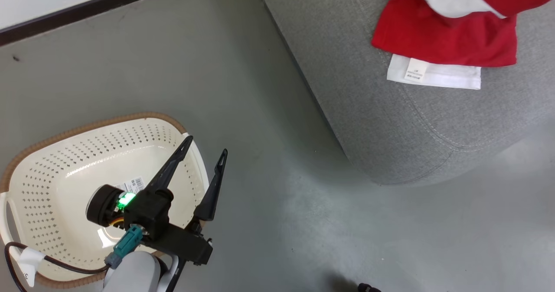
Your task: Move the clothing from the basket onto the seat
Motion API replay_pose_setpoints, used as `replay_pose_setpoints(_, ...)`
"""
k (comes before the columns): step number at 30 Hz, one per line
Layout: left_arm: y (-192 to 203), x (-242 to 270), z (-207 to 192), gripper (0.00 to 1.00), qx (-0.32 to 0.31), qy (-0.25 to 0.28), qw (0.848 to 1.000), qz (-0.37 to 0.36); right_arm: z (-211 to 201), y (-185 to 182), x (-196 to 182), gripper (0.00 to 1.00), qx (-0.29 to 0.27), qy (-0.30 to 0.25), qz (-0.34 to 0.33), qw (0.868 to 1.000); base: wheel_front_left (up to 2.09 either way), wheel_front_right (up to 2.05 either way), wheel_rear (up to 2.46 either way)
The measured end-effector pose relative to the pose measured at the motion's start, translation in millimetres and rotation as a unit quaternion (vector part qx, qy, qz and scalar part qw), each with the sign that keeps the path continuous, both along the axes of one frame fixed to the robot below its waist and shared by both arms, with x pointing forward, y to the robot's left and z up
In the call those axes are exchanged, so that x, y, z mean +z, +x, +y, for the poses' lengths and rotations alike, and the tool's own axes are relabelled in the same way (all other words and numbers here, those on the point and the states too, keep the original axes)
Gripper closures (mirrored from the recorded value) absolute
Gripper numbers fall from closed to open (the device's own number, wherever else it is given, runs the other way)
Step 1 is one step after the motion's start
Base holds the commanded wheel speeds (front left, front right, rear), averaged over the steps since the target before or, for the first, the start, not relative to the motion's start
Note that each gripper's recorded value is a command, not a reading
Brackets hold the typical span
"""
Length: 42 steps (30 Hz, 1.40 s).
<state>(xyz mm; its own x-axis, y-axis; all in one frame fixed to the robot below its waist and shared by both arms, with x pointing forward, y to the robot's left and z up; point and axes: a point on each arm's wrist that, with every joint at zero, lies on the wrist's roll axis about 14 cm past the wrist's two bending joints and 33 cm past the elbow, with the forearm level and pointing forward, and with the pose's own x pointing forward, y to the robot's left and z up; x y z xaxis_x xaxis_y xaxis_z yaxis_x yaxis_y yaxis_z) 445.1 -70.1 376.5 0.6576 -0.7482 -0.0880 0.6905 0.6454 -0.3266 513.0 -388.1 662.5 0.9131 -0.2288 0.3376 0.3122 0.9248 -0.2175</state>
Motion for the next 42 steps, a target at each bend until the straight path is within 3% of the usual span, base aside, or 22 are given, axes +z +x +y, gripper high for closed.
replay_pose_setpoints(16,-1.6,-37.7,17.9,0.00,-0.002,0.027,0.999,0.029,-64.5,-0.7,-3.9,1.00,-0.100,-0.005,0.001,0.995,0.00,0.00,0.00)
replay_pose_setpoints(24,-1.3,-57.8,24.3,0.00,-0.005,0.038,0.998,0.044,-109.0,-19.8,-24.7,1.00,-0.185,0.019,0.010,0.982,0.00,0.00,0.00)
replay_pose_setpoints(30,-3.6,-73.3,25.1,0.00,-0.007,0.037,0.997,0.060,-143.1,-47.5,-74.1,1.00,-0.259,0.061,0.050,0.963,0.00,0.00,0.00)
replay_pose_setpoints(42,2.5,-91.1,30.0,0.00,-0.004,0.040,0.997,0.070,-137.9,-30.9,-109.2,1.00,-0.261,0.091,0.065,0.959,0.00,0.00,0.00)
